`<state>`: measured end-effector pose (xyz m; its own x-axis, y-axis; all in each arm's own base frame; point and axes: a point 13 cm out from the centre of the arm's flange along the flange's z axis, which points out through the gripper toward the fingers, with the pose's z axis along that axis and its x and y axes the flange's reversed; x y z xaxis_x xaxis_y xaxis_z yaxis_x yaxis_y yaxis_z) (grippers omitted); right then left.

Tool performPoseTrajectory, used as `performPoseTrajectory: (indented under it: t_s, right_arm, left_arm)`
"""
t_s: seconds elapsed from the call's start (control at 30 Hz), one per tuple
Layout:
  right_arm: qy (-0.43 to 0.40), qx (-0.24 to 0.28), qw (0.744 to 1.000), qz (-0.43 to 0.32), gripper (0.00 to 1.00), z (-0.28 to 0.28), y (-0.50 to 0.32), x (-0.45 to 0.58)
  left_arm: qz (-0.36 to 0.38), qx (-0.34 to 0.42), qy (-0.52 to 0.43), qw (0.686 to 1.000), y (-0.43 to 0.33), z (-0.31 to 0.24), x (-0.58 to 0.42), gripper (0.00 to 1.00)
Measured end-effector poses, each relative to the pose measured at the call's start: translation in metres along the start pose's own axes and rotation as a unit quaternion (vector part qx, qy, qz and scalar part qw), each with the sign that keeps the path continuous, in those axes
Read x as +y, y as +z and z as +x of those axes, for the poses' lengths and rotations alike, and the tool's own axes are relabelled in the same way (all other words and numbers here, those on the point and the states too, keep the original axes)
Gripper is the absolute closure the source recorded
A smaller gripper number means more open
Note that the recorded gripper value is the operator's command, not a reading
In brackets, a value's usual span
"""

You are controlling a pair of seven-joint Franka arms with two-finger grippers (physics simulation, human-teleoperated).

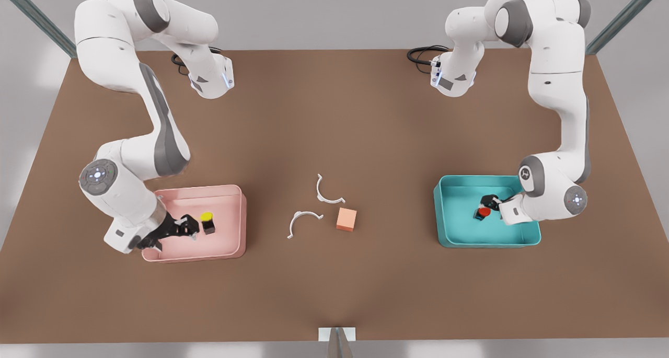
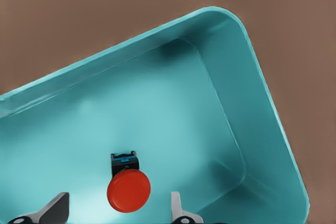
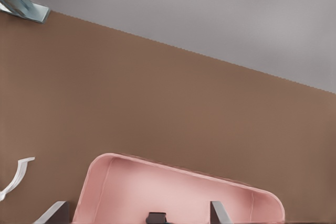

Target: Place the red button in the blue storage box with the left arm, and place the yellow button in the pink storage box with the right arm

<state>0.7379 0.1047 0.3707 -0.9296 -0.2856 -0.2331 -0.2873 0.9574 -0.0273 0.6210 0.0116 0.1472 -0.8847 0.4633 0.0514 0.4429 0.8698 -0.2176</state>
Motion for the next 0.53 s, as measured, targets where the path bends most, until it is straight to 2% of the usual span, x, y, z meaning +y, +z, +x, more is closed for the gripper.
performPoseTrajectory:
  t_s: [0.07, 0.17, 0.3, 0.37, 0.53]
  right_arm:
    - [0.013, -0.008, 1.0, 0.015, 0.0, 0.008, -0.084, -0.007]
    - [0.039, 0.016, 0.999, 0.015, 0.0, 0.038, -0.13, -0.019]
    - [0.046, 0.056, 0.996, 0.044, 0.0, 0.073, -0.15, -0.016]
    - [0.047, 0.076, 0.995, 0.048, 0.0, 0.1, -0.153, -0.008]
    - [0.064, 0.096, 0.993, 0.028, 0.0, 0.113, -0.143, -0.013]
  left_arm:
    - [-0.021, -0.039, -0.002, 0.999, -0.062, -0.017, -0.005, 0.0]
    - [-0.051, -0.089, -0.029, 0.994, -0.184, -0.042, -0.002, 0.0]
    - [-0.08, -0.111, -0.068, 0.988, -0.31, -0.006, -0.047, 0.0]
    - [-0.077, -0.102, -0.09, 0.988, -0.323, 0.012, -0.062, 0.0]
    - [-0.062, -0.068, -0.144, 0.985, -0.313, 0.031, -0.071, 0.0]
